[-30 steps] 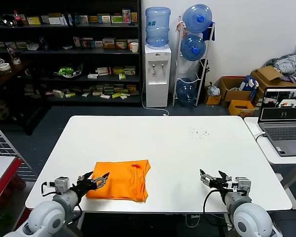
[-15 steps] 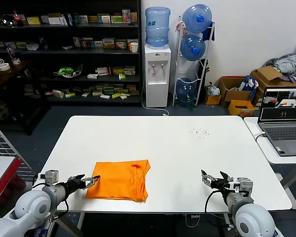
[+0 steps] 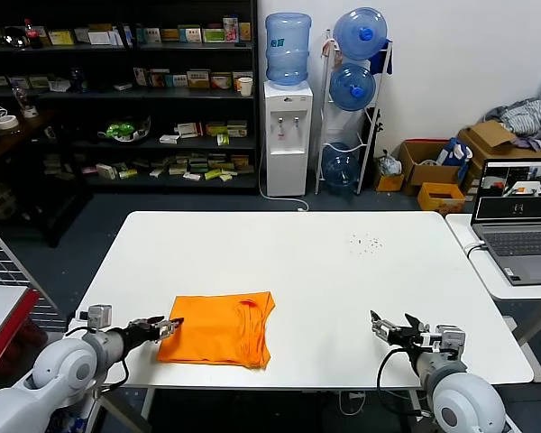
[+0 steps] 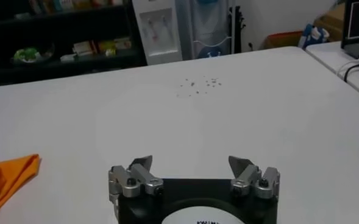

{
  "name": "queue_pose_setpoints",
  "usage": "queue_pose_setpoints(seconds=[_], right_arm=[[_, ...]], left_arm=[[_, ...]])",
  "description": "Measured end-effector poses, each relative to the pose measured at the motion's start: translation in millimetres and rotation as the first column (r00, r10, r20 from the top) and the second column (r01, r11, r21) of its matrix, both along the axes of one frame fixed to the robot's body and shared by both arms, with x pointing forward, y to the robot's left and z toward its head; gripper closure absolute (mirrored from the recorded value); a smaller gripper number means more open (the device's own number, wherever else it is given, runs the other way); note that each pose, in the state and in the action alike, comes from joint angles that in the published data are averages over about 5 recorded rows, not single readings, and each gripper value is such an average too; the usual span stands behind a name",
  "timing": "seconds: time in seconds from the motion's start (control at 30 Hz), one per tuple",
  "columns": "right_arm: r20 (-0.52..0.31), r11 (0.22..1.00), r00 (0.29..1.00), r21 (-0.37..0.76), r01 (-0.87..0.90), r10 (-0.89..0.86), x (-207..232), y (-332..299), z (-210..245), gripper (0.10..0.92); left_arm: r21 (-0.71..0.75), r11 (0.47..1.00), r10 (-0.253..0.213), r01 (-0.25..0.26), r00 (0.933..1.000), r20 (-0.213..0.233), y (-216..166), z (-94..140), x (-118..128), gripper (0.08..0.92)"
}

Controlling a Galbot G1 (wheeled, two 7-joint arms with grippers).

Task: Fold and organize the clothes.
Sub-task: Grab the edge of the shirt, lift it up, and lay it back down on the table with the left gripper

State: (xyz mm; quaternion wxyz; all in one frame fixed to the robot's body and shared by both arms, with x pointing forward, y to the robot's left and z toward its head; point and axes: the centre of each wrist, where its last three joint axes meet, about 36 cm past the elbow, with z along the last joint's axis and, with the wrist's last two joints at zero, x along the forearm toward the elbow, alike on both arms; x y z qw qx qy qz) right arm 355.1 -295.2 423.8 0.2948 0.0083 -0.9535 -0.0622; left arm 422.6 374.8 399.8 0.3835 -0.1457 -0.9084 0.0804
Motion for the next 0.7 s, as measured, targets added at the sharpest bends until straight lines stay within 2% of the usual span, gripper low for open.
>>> queue_pose_setpoints(seconds=[0.53,0.6,0.7], right_arm=[[0.011,1.0,1.0,0.006,0.001,-0.002,2,-1,1,0.2],[0.015,1.0,1.0,0.007,0.002,-0.002,2,-2,0,0.2],[0.03,1.0,1.0,0.007,0.003,-0.003,2,-3,-2,0.2]], left_arm=[[-0.034,0.999,0.005,-0.005,0.9999,-0.015,-7,-2,-1,0.838],[-0.043,0.999,0.008,-0.008,0.9999,-0.015,-8,-1,-2,0.883],[-0.056,0.998,0.011,-0.012,0.9999,-0.013,-11,1,-3,0.908]])
